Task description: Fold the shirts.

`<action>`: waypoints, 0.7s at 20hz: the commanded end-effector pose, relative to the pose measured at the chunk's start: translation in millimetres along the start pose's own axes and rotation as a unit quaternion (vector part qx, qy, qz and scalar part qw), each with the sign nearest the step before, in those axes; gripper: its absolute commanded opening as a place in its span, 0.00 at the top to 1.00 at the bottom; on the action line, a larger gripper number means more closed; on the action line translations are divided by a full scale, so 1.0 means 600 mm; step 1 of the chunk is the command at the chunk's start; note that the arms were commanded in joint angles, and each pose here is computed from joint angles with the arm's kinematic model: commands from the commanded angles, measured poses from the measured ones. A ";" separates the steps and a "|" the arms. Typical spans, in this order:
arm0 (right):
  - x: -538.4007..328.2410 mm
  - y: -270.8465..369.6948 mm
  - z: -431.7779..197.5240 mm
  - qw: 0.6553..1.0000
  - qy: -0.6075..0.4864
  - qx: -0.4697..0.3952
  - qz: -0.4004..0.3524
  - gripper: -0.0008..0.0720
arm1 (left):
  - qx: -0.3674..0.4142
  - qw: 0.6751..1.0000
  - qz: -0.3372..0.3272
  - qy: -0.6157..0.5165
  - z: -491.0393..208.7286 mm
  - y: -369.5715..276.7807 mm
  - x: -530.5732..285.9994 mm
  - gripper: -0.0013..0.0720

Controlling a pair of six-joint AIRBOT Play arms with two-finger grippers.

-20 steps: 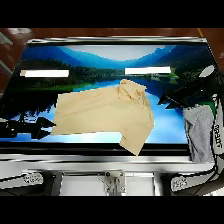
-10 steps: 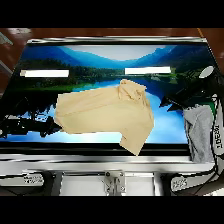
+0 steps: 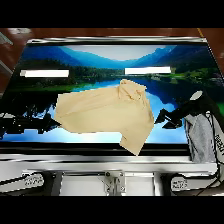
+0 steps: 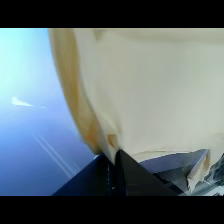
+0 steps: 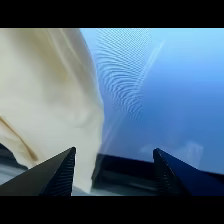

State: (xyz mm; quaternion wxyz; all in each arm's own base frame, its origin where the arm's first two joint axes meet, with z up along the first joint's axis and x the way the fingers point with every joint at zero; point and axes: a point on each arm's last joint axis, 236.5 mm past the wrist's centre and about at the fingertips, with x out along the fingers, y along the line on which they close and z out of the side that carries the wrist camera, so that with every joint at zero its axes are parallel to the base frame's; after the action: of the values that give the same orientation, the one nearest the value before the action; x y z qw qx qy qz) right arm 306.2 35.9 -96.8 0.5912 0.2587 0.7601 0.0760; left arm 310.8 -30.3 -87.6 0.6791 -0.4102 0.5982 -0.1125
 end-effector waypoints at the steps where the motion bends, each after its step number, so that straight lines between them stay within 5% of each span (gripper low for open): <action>1: 0.051 0.016 0.029 0.998 -0.054 0.006 -0.005 0.18 | 0.015 1.000 0.000 -0.014 0.005 -0.013 -0.013 0.93; 5: 0.063 0.043 0.066 0.994 -0.106 0.011 -0.014 0.18 | 0.025 0.999 0.000 -0.021 0.007 -0.018 -0.018 0.93; 6: 0.066 0.049 0.067 0.994 -0.108 0.014 -0.014 0.25 | 0.025 0.999 0.000 -0.022 0.008 -0.018 -0.019 0.93; 8: 0.073 0.068 0.053 0.996 -0.093 0.008 -0.005 0.78 | 0.025 0.999 -0.002 -0.028 0.013 -0.021 -0.020 0.93; 9: 0.072 0.079 0.044 0.996 -0.086 0.000 0.000 0.90 | 0.028 0.999 -0.003 -0.032 0.019 -0.025 -0.024 0.93; 14: -0.110 0.189 0.060 0.961 -0.229 -0.153 0.018 0.90 | 0.144 0.974 -0.033 -0.175 0.107 -0.184 -0.169 0.94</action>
State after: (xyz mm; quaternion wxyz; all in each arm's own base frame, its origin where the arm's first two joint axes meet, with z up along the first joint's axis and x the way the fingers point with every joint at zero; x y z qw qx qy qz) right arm 361.4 90.6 -68.6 0.7143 0.2316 0.6536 0.0949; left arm 352.4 -14.7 -15.1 0.7634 -0.3673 0.5149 -0.1306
